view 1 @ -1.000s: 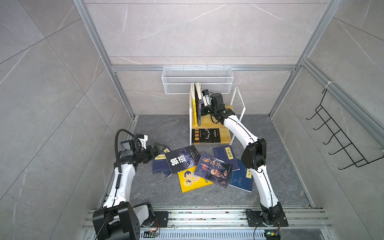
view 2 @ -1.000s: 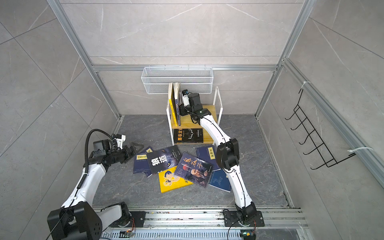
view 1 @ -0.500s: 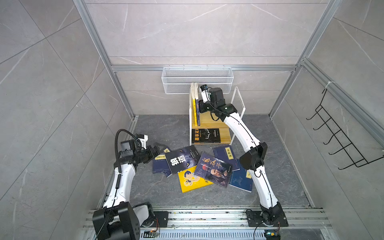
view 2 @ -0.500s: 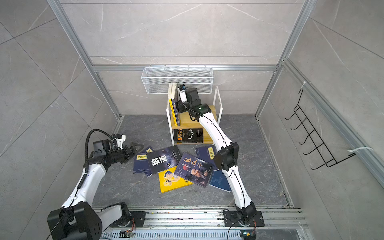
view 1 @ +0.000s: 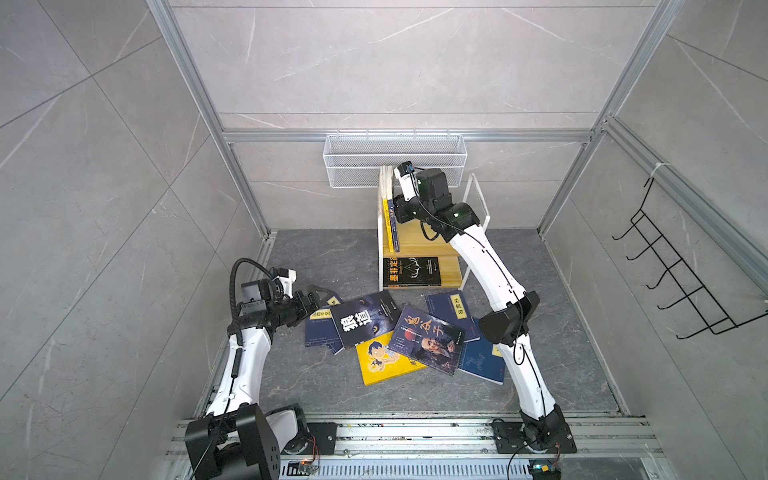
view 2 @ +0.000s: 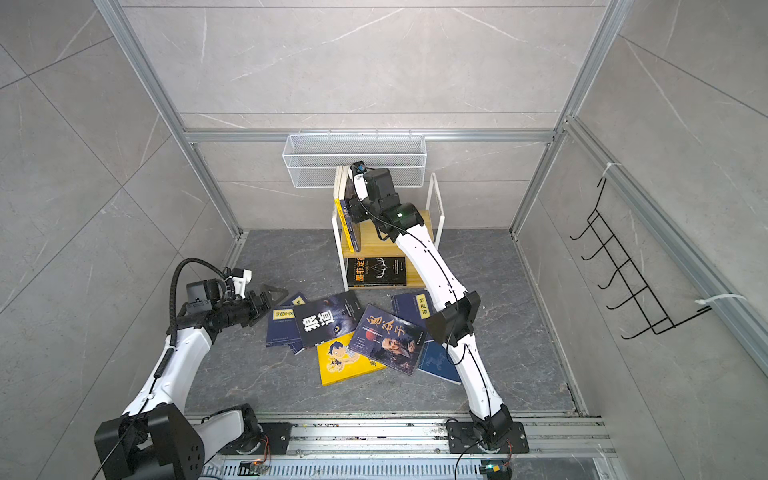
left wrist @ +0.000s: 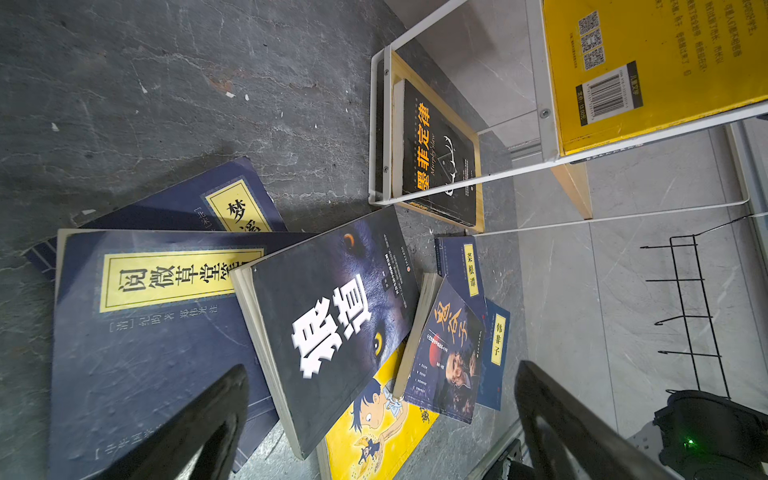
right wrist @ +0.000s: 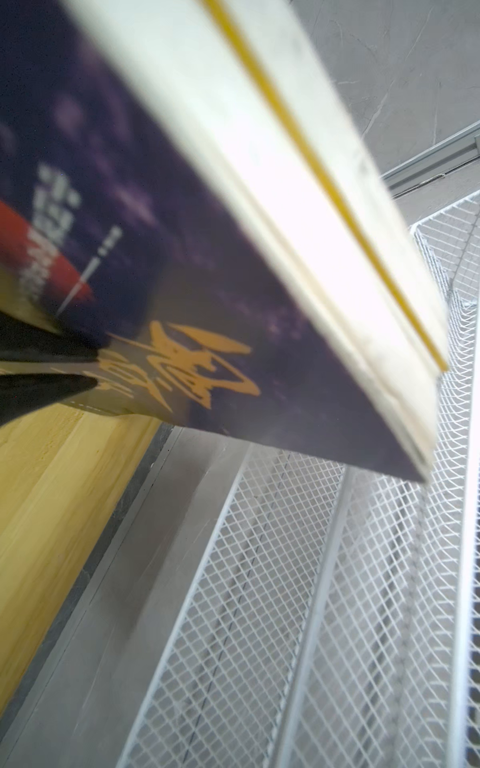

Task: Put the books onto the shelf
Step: 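Push the purple book against the yellow book with the right gripper, then withdraw the right gripper from the shelf and lower it toward the pile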

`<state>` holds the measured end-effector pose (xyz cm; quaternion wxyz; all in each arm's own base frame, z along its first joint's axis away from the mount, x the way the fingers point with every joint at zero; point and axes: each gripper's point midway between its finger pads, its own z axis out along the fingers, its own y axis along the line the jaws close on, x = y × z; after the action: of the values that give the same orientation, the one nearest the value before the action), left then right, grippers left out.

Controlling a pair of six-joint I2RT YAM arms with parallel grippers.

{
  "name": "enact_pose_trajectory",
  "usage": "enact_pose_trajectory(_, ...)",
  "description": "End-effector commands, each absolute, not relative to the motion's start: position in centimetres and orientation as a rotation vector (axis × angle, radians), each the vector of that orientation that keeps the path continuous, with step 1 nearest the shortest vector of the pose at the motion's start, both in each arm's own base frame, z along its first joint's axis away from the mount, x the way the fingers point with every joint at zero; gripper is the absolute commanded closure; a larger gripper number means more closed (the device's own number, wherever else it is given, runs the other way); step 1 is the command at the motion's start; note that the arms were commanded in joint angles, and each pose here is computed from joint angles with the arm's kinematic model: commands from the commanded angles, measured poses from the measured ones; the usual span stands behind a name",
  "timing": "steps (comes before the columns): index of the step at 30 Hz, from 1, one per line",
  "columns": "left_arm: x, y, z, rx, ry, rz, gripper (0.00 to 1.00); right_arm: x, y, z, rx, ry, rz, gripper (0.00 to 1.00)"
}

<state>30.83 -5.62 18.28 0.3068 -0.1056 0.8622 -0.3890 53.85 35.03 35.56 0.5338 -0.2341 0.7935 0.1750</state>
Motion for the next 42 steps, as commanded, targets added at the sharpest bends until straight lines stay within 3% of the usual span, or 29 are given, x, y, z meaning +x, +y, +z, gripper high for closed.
enact_pose_trajectory(1, 31.0, -5.7, 19.2, -0.245, 2.247, -1.039, 0.00, 50.8, 36.2, 40.6, -0.610, 1.778, 0.449, 0.88)
enact_pose_trajectory(12, 31.0, -5.7, 19.2, -0.246, 2.242, -1.042, 0.00, 49.3, 36.6, 44.0, -0.645, 1.678, 0.461, 0.88)
enact_pose_trajectory(27, 30.9, -5.7, 19.1, -0.247, 2.244, -1.038, 0.00, 49.2, 37.5, 43.4, -0.738, 1.639, 0.457, 0.88)
enact_pose_trajectory(42, 31.0, -5.6, 18.8, -0.255, 2.253, -1.030, 0.00, 45.3, 31.6, 42.9, -0.670, 1.703, 0.303, 0.83)
